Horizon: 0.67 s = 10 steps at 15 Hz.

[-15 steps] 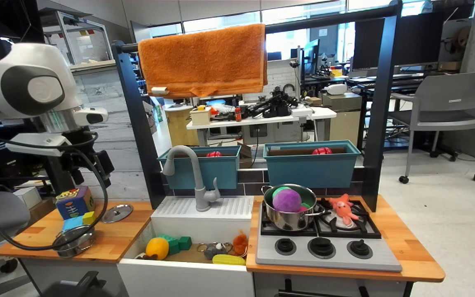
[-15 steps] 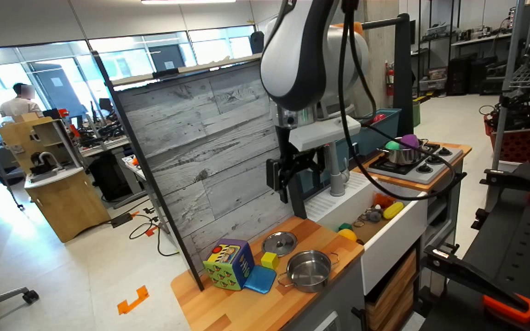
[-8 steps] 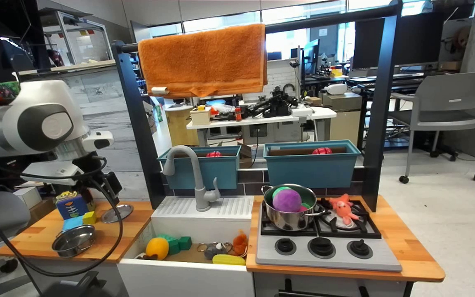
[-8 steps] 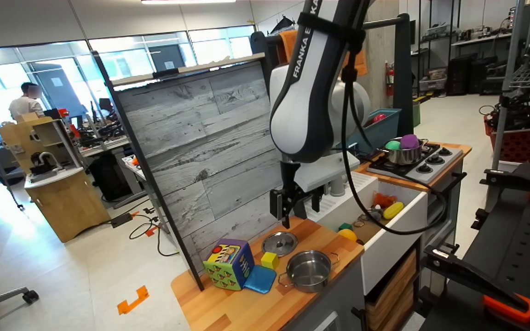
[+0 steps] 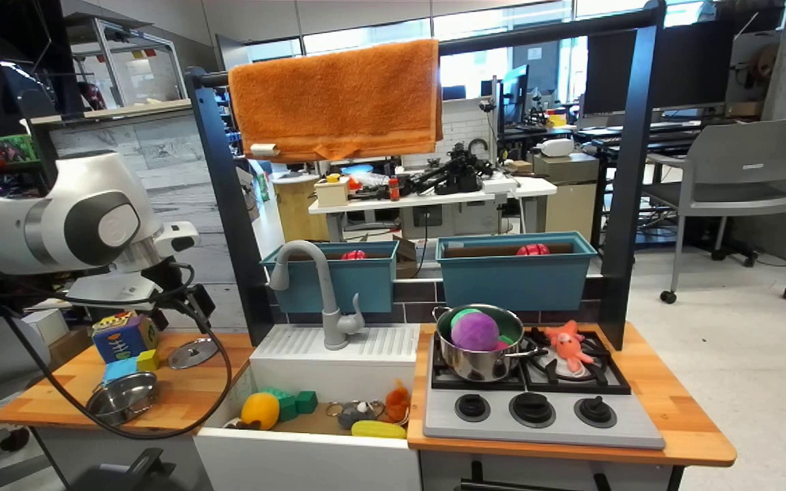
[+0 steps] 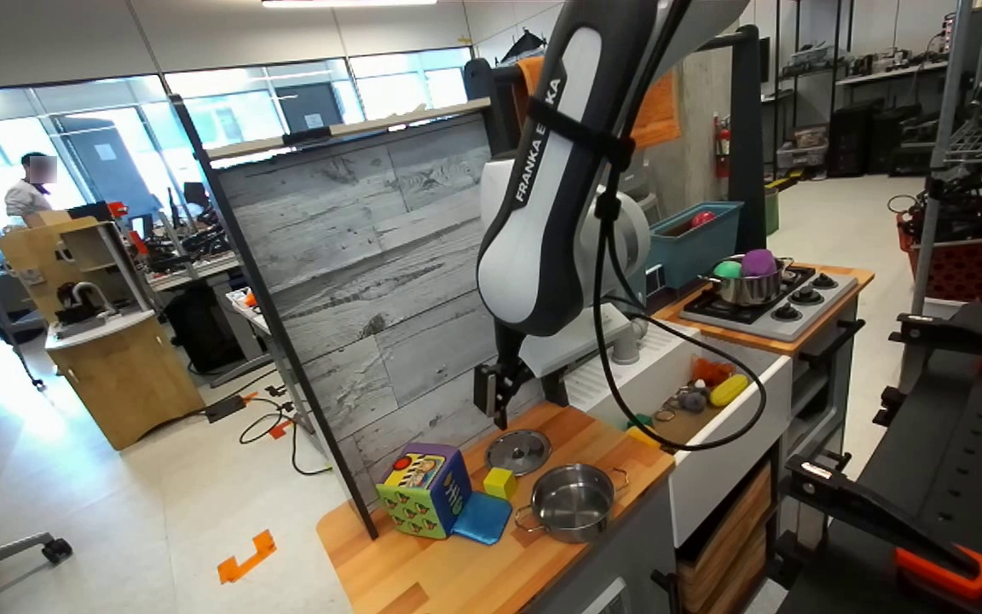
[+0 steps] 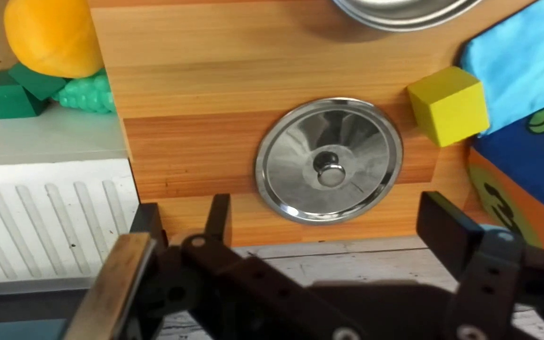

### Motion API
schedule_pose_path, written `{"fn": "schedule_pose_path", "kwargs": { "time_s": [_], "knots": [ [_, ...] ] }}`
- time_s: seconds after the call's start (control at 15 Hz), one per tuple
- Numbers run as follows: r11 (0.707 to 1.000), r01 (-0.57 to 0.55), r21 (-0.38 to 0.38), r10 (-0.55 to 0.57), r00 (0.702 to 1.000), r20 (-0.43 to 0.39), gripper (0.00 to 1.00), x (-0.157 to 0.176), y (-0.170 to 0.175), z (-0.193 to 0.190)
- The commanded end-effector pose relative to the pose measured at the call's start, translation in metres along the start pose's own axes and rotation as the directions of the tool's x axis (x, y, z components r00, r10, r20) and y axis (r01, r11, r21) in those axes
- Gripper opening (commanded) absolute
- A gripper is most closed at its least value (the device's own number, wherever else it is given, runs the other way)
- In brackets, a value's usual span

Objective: Cover the pot with the silver lid

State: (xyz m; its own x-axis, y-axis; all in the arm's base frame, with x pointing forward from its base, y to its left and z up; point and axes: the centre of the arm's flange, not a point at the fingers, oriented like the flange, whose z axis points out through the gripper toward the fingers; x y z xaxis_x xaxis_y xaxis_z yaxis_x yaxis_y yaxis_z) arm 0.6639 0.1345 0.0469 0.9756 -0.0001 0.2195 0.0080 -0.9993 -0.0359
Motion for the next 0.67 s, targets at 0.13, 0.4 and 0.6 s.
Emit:
{"fn": "schedule_pose_path", "kwargs": {
  "time_s": [0.13, 0.4, 0.6],
  "knots": [
    [0.999, 0.030, 0.014, -0.030, 1.000, 0.000, 1.00, 0.018, -0.018, 0.031],
    [0.999, 0.036, 0.019, -0.036, 0.999, -0.001, 1.00, 0.021, -0.022, 0.044],
    [0.999, 0.028, 0.018, -0.029, 1.000, 0.002, 1.00, 0.027, -0.020, 0.053]
  ]
}}
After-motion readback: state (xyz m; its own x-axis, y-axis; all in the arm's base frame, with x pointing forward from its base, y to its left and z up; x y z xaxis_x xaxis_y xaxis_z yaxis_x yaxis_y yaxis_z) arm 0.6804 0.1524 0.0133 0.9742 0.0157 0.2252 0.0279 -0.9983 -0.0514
